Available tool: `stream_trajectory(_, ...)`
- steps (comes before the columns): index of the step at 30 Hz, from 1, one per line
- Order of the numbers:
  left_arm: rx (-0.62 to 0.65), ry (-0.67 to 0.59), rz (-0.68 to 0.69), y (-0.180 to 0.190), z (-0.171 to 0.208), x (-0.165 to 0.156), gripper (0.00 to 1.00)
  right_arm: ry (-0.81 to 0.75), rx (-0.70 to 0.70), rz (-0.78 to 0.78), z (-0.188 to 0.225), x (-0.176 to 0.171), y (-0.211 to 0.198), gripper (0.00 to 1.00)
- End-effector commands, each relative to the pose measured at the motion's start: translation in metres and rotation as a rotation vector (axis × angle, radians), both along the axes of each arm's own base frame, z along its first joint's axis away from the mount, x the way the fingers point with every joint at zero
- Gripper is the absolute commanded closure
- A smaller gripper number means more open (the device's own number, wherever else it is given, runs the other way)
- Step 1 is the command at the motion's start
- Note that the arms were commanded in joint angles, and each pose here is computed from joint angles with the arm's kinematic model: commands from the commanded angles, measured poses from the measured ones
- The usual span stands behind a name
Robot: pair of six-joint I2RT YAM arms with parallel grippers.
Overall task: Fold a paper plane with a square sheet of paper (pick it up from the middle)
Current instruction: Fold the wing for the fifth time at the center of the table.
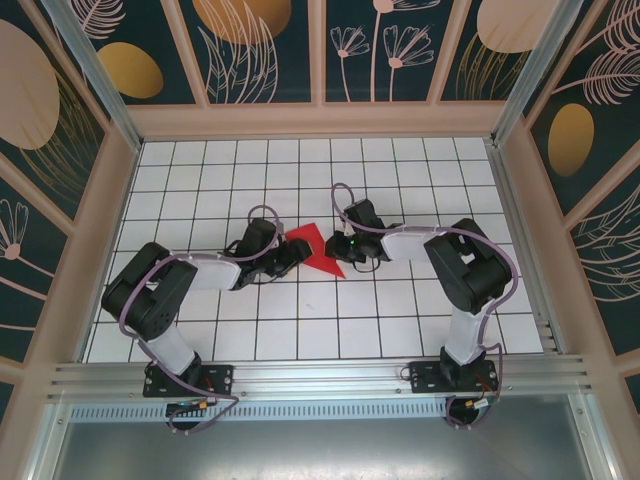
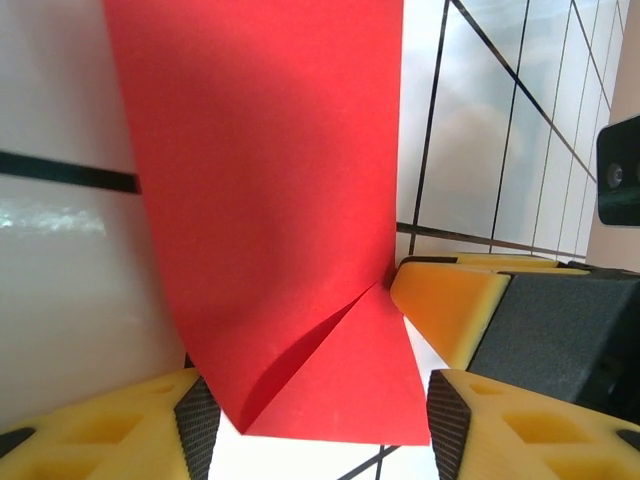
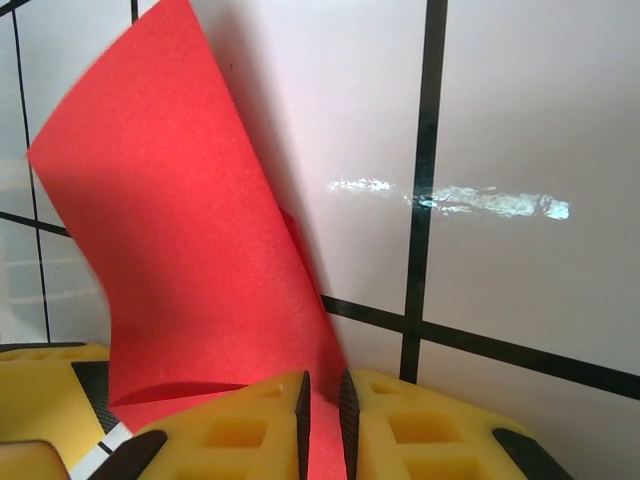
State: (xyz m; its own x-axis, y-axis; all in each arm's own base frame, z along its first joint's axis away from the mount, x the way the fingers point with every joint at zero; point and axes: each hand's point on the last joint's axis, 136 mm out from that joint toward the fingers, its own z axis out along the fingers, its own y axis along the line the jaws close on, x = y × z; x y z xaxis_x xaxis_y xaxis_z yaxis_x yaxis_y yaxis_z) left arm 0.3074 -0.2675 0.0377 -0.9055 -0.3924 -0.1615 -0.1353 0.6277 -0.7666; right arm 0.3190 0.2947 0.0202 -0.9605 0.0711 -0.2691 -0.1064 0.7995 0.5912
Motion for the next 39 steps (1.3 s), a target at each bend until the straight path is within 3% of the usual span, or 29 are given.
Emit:
stream_trajectory(1,0.016,-0.029,-0.028,-0.007,0.006,0.007,0.45,0.05,-0.015,0.006,-0.013,-0.014,-0.006,0.79)
stream_trajectory(5,0.038,-0.019,-0.022,-0.007,-0.002,0.011,0.59,0.025,-0.007,0.019,-0.008,-0.014,-0.005,0.79)
stream_trajectory(8,0.051,-0.021,-0.01,-0.006,-0.003,0.013,0.74,-0.038,-0.003,0.04,0.006,-0.01,-0.005,0.78)
stream_trajectory(13,0.071,-0.013,-0.001,-0.003,-0.004,0.013,0.92,-0.25,-0.045,0.033,0.043,0.009,-0.015,0.66)
stream_trajectory(18,0.05,0.002,0.012,-0.005,0.001,0.014,0.95,-0.499,-0.112,0.093,0.071,0.007,-0.011,0.56)
stream_trajectory(22,0.05,0.027,0.028,-0.004,0.002,0.013,0.96,-0.697,-0.179,0.177,0.074,-0.008,-0.002,0.58)
stream_trajectory(25,0.035,0.013,0.035,-0.005,0.016,0.015,0.95,-0.791,-0.151,0.245,0.076,-0.02,0.007,0.59)
stream_trajectory(33,0.032,0.017,0.037,-0.008,0.026,0.019,0.94,-0.932,-0.205,0.437,0.059,-0.045,0.033,0.58)
stream_trajectory(39,0.037,0.019,0.043,-0.008,0.029,0.021,0.94,-0.97,-0.233,0.487,0.045,-0.051,0.039,0.6)
